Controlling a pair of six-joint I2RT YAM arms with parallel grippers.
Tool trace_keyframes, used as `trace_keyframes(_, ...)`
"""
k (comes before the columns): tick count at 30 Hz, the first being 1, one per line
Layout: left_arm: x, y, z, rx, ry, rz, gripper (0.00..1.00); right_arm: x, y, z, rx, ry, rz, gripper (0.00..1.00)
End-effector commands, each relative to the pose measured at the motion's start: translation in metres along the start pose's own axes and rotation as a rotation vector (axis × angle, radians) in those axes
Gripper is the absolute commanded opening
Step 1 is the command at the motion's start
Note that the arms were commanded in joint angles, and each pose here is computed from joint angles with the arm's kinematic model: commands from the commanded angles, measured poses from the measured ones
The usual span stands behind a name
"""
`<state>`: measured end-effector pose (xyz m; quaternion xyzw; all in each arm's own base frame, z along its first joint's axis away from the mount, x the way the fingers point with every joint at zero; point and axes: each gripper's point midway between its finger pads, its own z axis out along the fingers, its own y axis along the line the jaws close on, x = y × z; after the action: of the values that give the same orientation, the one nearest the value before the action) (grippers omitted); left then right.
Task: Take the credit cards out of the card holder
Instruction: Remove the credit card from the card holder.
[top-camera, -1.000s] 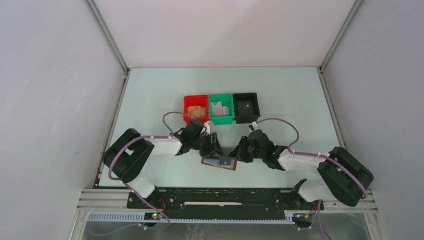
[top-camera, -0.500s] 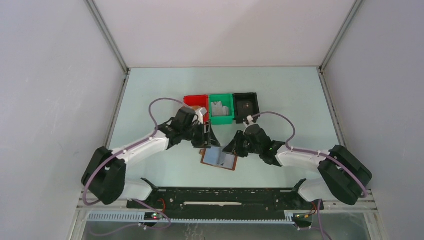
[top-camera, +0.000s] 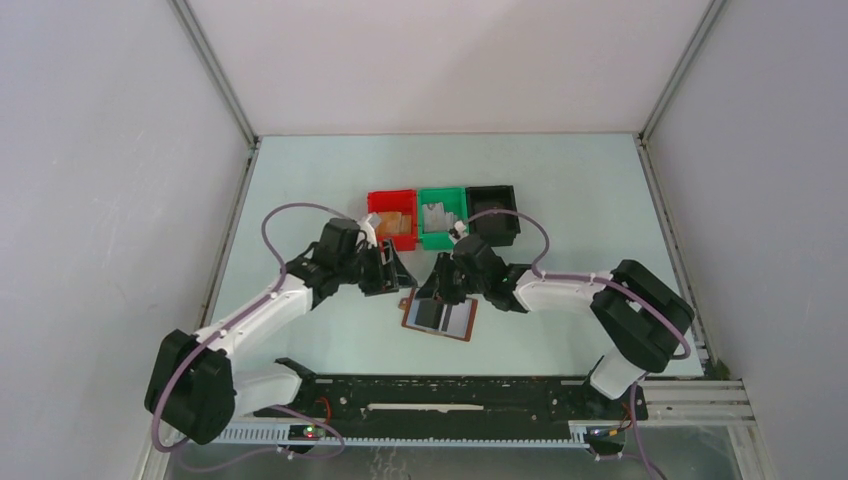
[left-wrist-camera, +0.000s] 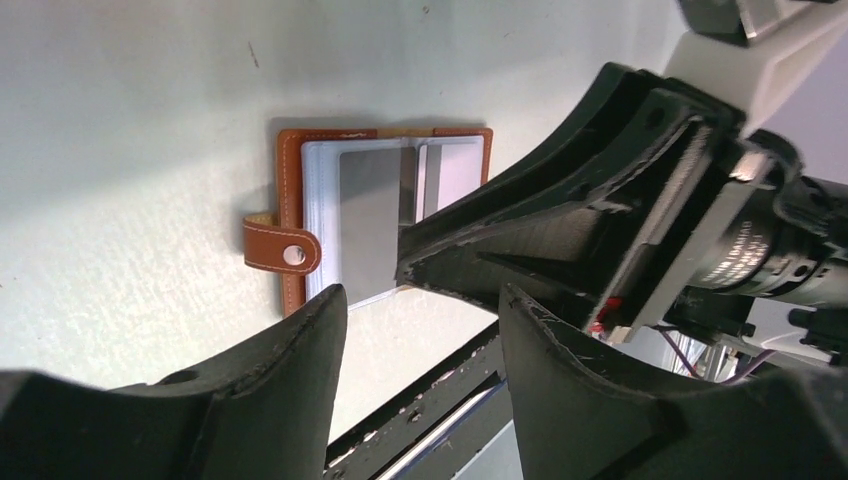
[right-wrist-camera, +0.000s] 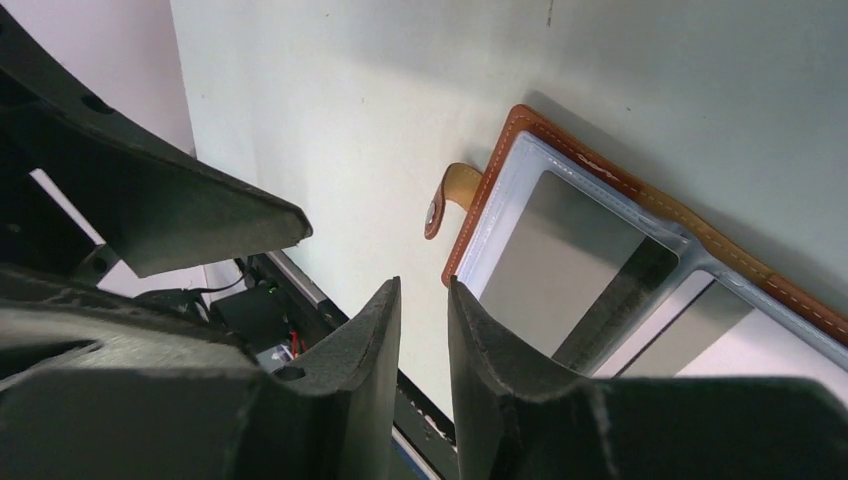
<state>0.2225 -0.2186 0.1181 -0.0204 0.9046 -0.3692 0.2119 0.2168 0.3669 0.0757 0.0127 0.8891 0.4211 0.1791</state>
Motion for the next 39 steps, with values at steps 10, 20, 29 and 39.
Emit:
trace_keyframes(10, 0.031, -0.023, 0.032, 0.155, 0.130, -0.002, 0.57, 0.005, -0.036, -0.027, 0.098, -0.088, 0.098, 0.31)
trace_keyframes(20, 0.052, -0.002, 0.058, 0.109, 0.217, -0.050, 0.55, 0.015, -0.053, -0.023, 0.109, -0.058, 0.177, 0.34)
trace_keyframes(29, 0.066, 0.034, 0.077, 0.005, 0.234, -0.074, 0.53, 0.014, -0.067, -0.020, 0.149, -0.051, 0.235, 0.35)
trace_keyframes(39, 0.070, 0.037, 0.078, 0.014, 0.233, -0.092, 0.52, 0.019, -0.079, -0.008, 0.149, -0.030, 0.321, 0.35)
